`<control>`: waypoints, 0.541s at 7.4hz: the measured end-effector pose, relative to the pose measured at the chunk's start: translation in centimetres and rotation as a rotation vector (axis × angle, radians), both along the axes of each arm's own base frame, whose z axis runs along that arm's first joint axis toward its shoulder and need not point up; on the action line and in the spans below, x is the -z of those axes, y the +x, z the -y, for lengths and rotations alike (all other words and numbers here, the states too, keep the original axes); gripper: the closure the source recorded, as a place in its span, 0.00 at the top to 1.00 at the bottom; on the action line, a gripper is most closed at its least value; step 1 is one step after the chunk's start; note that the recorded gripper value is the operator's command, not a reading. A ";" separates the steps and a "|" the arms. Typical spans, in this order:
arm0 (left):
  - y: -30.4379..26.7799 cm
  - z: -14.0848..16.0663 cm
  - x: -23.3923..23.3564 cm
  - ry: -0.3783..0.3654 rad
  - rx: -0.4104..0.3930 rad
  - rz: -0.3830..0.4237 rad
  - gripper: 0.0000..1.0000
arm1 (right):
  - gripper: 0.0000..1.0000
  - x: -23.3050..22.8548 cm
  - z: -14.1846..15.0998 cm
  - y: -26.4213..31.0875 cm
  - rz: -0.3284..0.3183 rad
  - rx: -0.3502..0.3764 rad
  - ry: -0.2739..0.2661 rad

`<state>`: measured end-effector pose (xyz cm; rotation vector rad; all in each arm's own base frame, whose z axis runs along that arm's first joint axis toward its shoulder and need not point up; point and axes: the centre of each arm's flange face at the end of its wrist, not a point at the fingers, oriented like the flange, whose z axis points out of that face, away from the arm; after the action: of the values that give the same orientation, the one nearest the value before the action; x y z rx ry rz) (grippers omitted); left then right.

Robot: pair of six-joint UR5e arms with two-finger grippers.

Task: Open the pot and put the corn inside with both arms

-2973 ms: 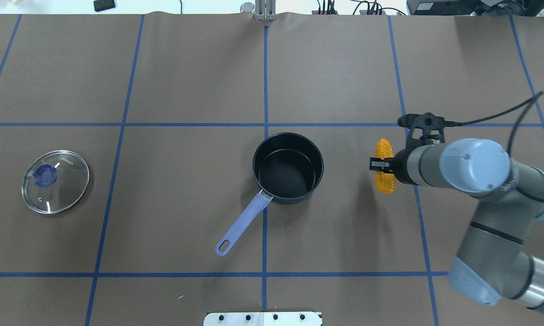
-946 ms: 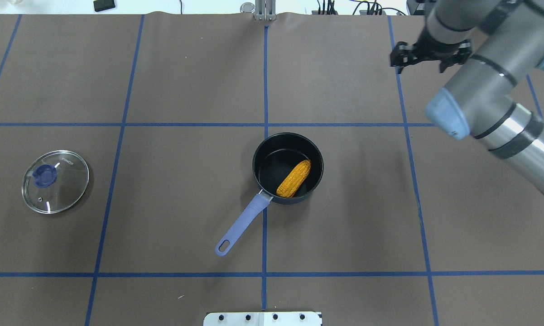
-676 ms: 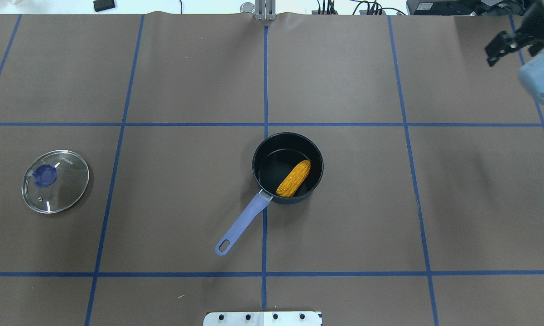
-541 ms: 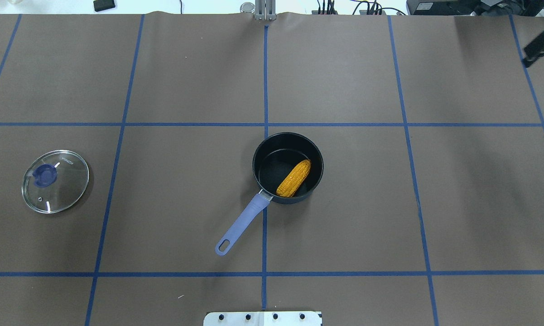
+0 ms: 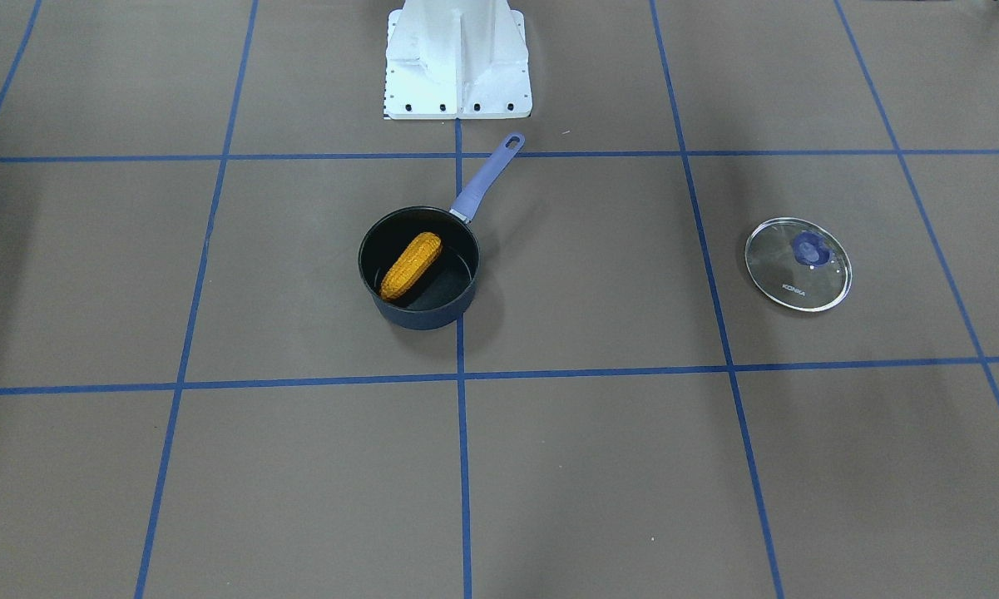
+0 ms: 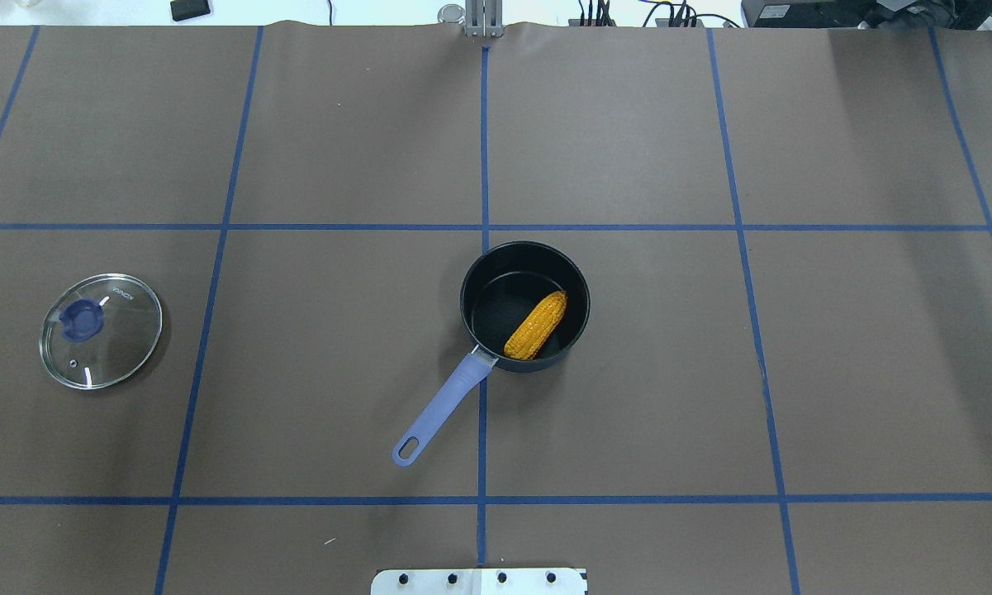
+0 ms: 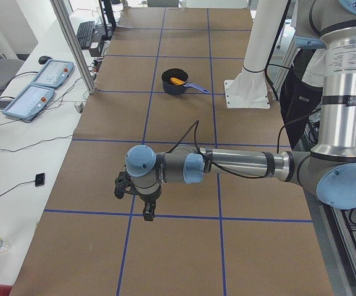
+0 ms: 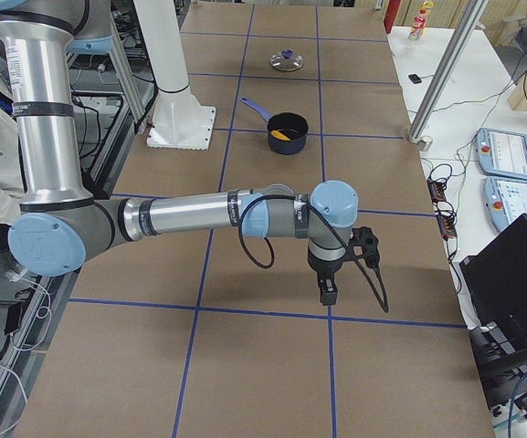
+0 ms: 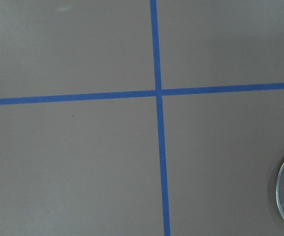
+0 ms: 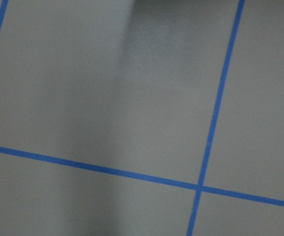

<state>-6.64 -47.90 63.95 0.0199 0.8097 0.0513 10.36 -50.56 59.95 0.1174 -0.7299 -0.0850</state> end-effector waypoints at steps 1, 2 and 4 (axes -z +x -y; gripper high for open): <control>0.0 -0.4 -0.4 -0.005 -0.002 0.000 0.99 | 1.00 -1.1 -1.3 0.7 -0.011 -0.010 -0.017; 0.0 -0.7 -0.6 -0.008 -0.003 0.000 0.99 | 1.00 -1.7 -1.9 0.9 -0.017 -0.013 -0.028; 0.1 -1.2 -1.0 -0.015 -0.003 0.000 0.99 | 1.00 -2.6 -2.6 0.9 -0.016 -0.017 -0.049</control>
<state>-6.58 -46.67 64.94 0.0042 0.8100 0.0484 11.28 -47.99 62.53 0.0766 -0.7140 -0.0515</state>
